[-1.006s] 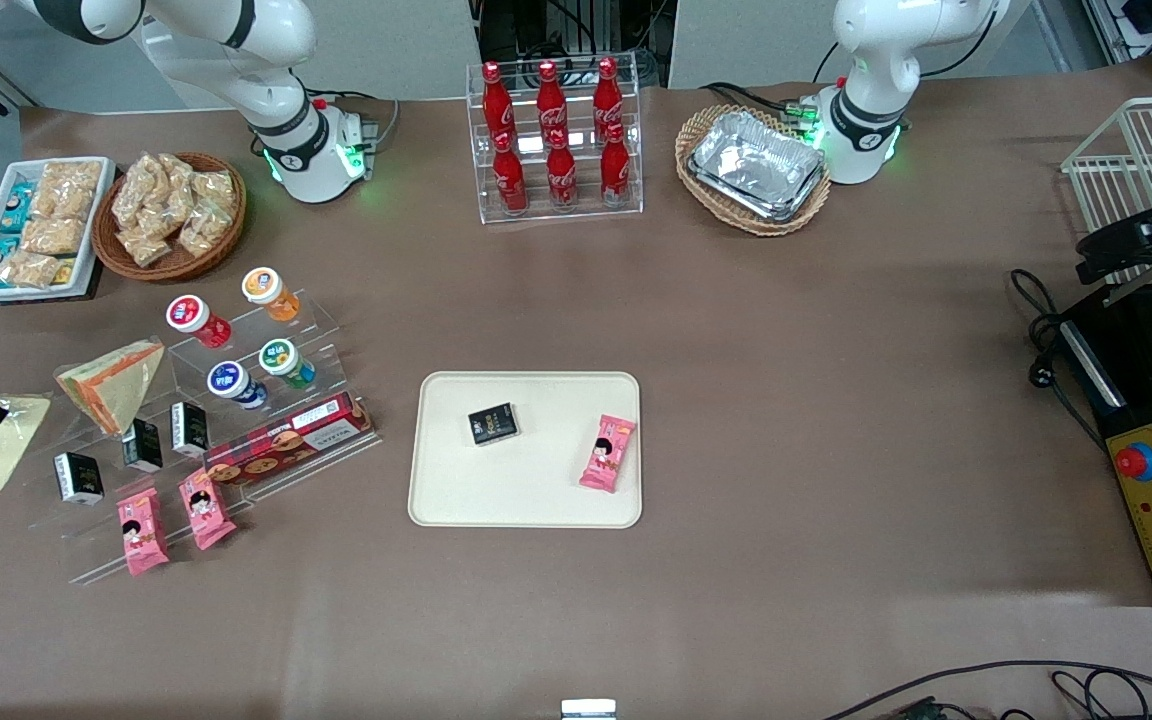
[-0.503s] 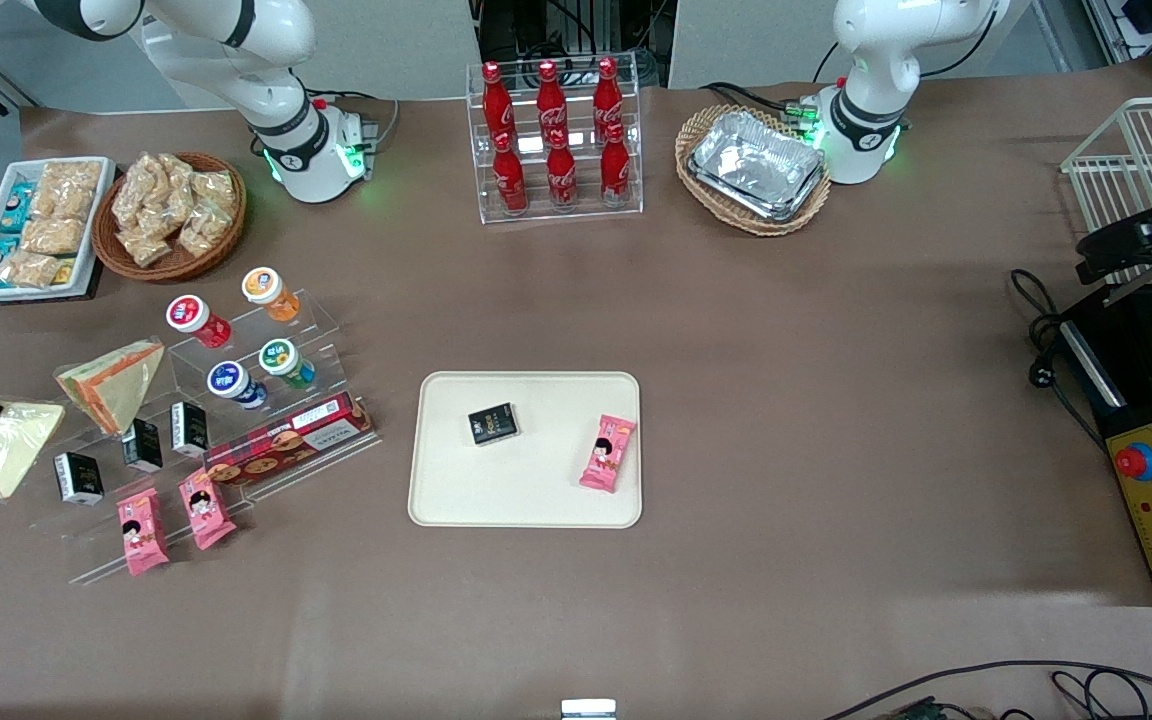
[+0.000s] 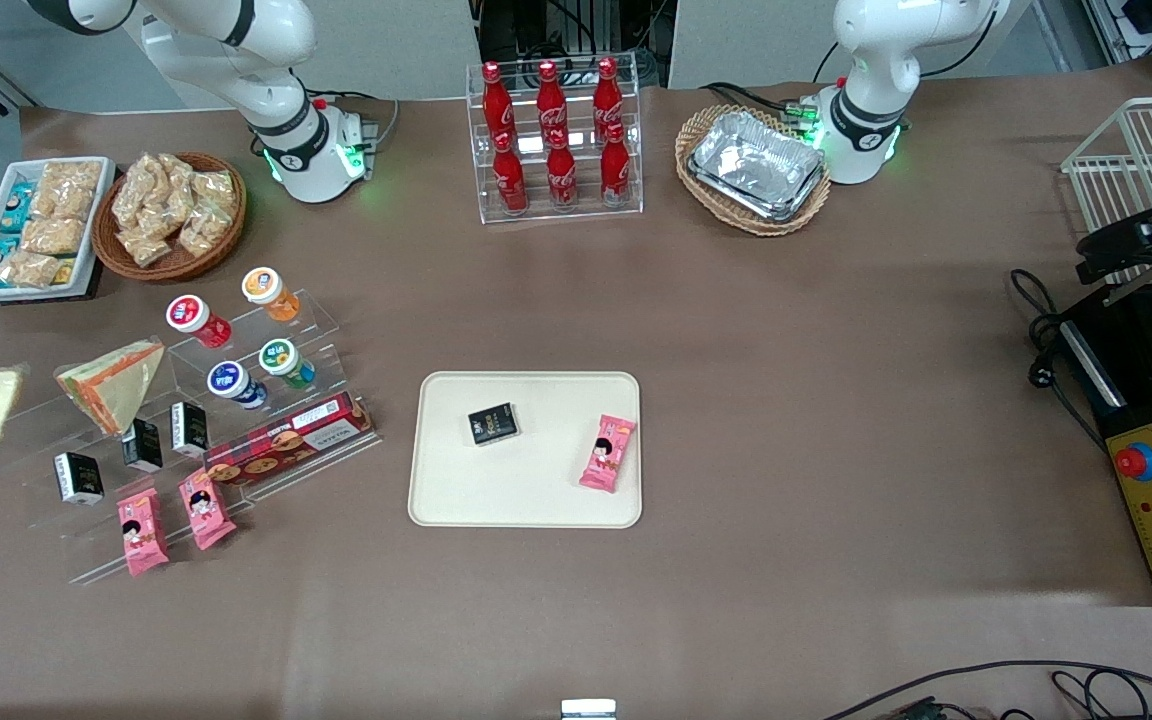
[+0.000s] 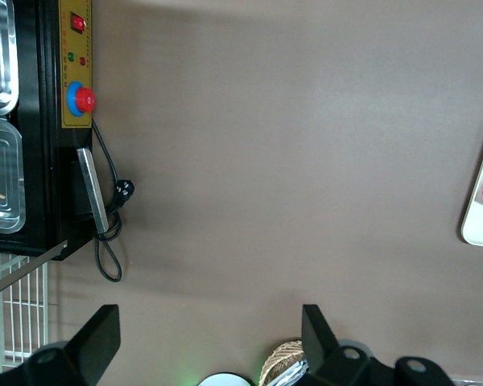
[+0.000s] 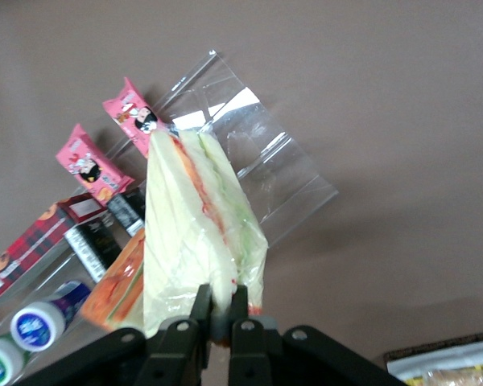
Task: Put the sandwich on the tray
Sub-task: 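Lift the sandwich off the rack and carry it toward the white tray, then lower the sandwich onto the white tray beside the black card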
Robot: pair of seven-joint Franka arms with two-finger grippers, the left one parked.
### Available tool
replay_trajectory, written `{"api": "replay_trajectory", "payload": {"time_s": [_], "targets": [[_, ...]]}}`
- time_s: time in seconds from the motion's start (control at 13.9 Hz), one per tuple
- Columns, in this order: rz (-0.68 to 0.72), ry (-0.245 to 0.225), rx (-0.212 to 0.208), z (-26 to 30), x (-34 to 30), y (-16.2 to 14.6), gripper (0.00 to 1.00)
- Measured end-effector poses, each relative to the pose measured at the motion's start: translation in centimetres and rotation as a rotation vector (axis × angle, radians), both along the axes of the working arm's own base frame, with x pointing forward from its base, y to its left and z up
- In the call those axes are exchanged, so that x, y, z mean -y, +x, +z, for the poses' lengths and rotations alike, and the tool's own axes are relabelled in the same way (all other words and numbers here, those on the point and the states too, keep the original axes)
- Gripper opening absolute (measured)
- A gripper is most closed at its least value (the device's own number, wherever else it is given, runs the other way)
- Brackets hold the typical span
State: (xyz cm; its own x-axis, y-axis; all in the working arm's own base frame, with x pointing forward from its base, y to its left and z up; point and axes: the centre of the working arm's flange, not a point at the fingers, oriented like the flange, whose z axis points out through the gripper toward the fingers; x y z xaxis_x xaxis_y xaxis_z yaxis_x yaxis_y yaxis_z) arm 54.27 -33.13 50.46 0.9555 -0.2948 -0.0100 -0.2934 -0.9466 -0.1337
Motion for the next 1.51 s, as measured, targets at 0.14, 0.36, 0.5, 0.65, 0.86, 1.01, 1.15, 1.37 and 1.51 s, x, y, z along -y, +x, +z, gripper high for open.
{"api": "replay_trajectory", "payload": {"time_s": [0.14, 0.36, 0.5, 0.65, 0.86, 1.01, 1.15, 1.37, 1.51], "targets": [[-0.024, 0.014, -0.003, 2.7, -0.3, -0.5, 0.12], [-0.12, 0.03, -0.036, 5.8, -3.2, 0.1, 0.12], [-0.215, 0.038, -0.067, 6.9, -7.7, 1.7, 0.12], [-0.308, 0.041, -0.103, 7.3, -13.1, 3.5, 0.12], [-0.426, 0.032, -0.146, 7.3, -21.5, 5.7, 0.12], [-0.492, 0.022, -0.169, 7.3, -27.0, 6.5, 0.12], [-0.541, 0.01, -0.187, 7.3, -32.7, 6.9, 0.12], [-0.635, 0.002, -0.165, 7.0, -41.1, 7.3, 0.12], [-0.72, 0.026, -0.135, 5.6, -47.6, 7.8, 0.12]]}}
